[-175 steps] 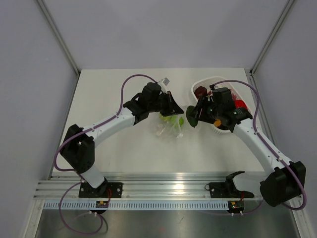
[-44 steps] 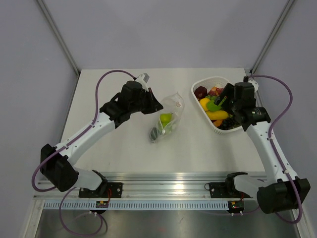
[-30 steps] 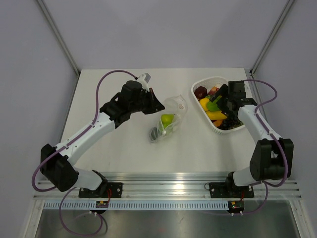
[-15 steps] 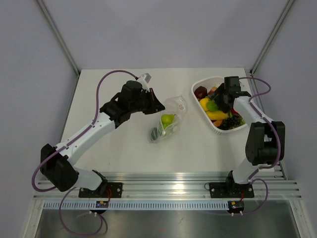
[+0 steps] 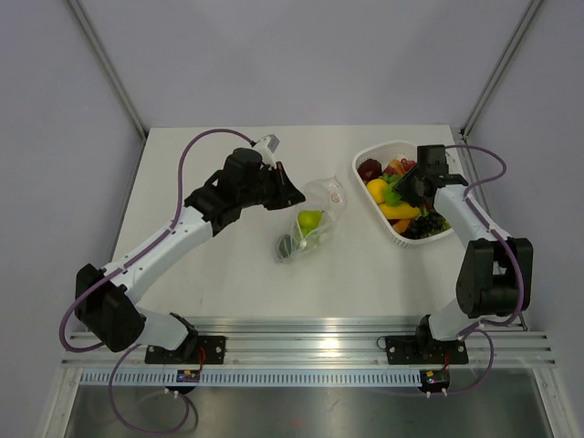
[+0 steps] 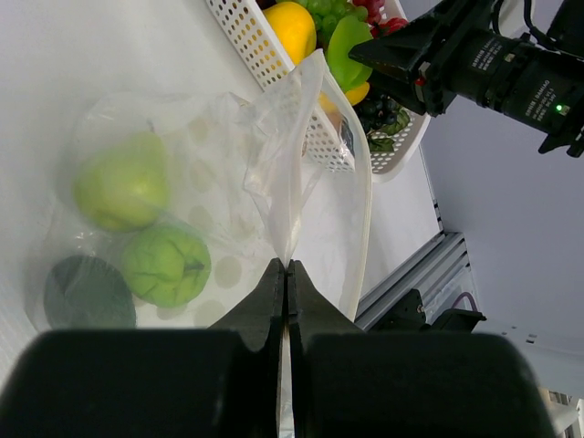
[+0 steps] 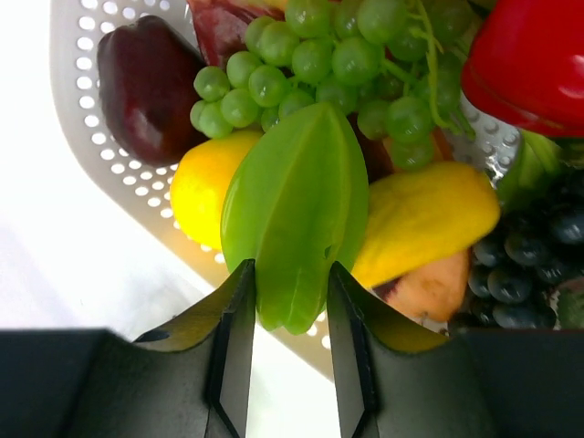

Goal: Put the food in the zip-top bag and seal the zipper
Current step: Pick up the fake fruit from the bin, then place the fake fruit in the zipper food storage bag.

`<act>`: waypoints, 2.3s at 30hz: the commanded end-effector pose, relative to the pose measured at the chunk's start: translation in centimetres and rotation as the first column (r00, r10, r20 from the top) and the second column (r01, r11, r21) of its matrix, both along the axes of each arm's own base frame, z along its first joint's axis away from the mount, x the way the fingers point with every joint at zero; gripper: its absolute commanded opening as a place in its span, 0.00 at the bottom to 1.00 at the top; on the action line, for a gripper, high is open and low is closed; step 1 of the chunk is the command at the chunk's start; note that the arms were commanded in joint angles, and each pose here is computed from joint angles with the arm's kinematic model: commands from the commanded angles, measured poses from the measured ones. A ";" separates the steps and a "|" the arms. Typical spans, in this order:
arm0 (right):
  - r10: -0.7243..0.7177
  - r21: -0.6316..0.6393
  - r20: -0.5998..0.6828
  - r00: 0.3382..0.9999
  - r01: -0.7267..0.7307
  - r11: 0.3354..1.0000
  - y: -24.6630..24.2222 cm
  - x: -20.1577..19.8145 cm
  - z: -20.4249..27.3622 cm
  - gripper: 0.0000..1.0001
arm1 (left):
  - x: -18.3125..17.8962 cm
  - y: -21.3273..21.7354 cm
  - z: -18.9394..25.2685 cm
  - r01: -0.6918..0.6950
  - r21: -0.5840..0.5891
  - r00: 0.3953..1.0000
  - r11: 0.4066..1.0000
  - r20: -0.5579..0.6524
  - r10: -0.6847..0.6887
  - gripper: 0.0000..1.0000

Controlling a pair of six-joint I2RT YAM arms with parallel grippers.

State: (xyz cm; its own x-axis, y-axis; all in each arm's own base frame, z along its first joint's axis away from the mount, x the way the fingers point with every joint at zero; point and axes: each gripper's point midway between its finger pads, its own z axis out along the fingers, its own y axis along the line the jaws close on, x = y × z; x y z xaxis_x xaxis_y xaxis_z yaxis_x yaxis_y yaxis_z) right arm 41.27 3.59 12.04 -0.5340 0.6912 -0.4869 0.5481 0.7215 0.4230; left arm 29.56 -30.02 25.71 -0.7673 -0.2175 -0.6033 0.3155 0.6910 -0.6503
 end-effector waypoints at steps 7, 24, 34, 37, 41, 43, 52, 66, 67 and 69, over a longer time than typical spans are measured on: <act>-0.002 -0.003 0.152 0.988 0.003 1.000 -0.5 -2.8 5.5 0.19 | 0.8 -1.6 1.2 0.044 -0.060 0.998 0.997 0.038 -0.042 0.00; 0.390 0.032 0.405 0.827 -0.439 0.898 9.1 -12.4 16.1 0.18 | 1.0 -2.0 0.8 0.069 -0.053 0.997 0.996 0.032 -0.067 0.00; 0.578 0.027 0.433 0.691 -0.652 0.758 17.4 -14.7 17.8 0.18 | 0.3 -1.8 1.2 0.086 -0.049 0.996 0.995 0.029 -0.085 0.00; 0.603 0.034 0.428 0.673 -0.679 0.734 19.4 -14.9 17.6 0.18 | 0.0 -1.9 1.1 0.094 -0.058 0.995 0.994 0.031 -0.092 0.00; 0.597 0.062 0.423 0.682 -0.679 0.731 20.6 -14.0 16.8 0.18 | -0.3 -1.8 0.8 0.098 -0.063 0.995 0.993 0.027 -0.096 0.00; 0.593 0.069 0.416 0.690 -0.674 0.736 20.8 -13.7 16.3 0.19 | -0.4 -1.7 0.9 0.099 -0.065 0.995 0.993 0.027 -0.098 0.00; 0.591 0.041 0.334 0.734 -0.637 0.769 21.4 -10.9 13.8 0.22 | -1.0 -1.4 0.8 0.100 -0.068 0.995 0.993 0.028 -0.098 0.00; 0.628 0.047 0.239 0.741 -0.655 0.754 22.2 -10.1 10.1 0.30 | -1.4 -1.2 1.3 0.098 -0.094 0.995 0.991 0.045 -0.094 0.00; 0.630 0.045 0.230 0.742 -0.655 0.754 22.2 -10.0 9.8 0.32 | -1.4 -1.2 1.3 0.098 -0.095 0.995 0.991 0.045 -0.094 0.00; 0.632 0.040 0.199 0.749 -0.651 0.758 22.2 -9.8 8.7 0.33 | -1.4 -1.2 1.3 0.103 -0.091 0.994 0.990 0.046 -0.099 0.00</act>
State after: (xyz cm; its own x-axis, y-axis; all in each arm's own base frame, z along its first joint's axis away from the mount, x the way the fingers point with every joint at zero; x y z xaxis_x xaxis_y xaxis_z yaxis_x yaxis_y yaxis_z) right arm 30.49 25.19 20.13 -0.8040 0.2758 -0.5269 -0.0867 0.8221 0.5627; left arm 28.55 -30.95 24.19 -0.7983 -0.1783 -0.5753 0.3452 0.6472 -0.6797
